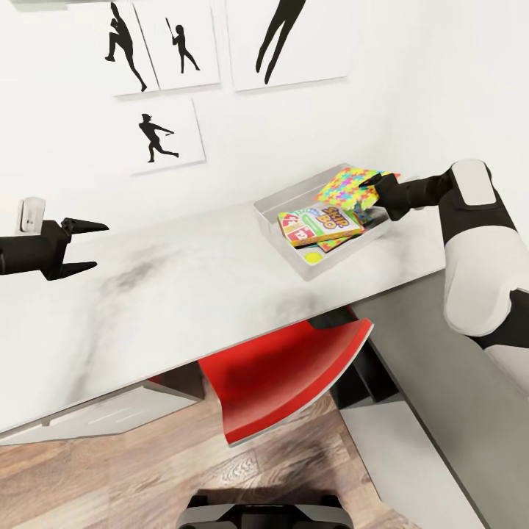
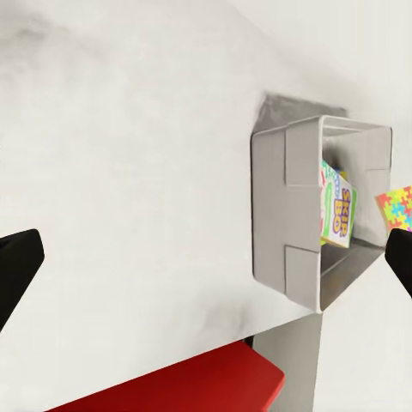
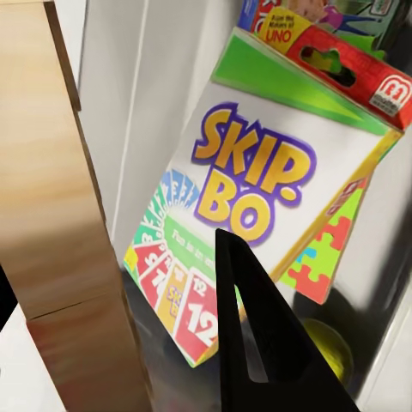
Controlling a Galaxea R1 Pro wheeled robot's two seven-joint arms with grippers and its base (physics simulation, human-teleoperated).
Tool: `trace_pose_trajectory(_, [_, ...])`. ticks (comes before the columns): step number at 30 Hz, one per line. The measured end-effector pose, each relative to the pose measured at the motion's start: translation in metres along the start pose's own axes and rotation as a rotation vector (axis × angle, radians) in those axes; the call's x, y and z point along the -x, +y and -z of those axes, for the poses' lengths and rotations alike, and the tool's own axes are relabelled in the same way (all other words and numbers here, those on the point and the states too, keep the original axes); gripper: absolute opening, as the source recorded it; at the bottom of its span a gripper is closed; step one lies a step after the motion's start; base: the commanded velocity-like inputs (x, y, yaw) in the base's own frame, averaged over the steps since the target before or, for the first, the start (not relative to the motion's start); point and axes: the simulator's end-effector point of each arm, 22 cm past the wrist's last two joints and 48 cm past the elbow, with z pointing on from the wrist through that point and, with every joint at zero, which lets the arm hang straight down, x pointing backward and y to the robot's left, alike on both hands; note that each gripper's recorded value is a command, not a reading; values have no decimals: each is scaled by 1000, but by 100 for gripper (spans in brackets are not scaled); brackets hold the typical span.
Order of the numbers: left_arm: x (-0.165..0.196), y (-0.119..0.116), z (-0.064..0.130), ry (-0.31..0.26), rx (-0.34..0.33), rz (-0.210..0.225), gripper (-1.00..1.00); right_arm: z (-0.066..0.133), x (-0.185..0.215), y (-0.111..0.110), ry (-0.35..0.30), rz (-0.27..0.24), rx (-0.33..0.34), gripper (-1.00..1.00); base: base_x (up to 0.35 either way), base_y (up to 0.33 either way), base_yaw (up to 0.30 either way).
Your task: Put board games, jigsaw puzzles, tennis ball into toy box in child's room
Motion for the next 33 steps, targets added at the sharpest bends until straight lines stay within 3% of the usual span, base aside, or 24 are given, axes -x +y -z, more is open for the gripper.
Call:
trace_pose_trajectory(23, [-1, -2, -1, 2, -5, 0, 100, -4, -6, -12, 15, -11, -16, -100, 88, 53, 0])
trace_pose_trajectory(33, [0, -2, 0, -1, -4, 0, 100, -12, -5, -22, -8, -50, -37, -100, 15, 15, 0])
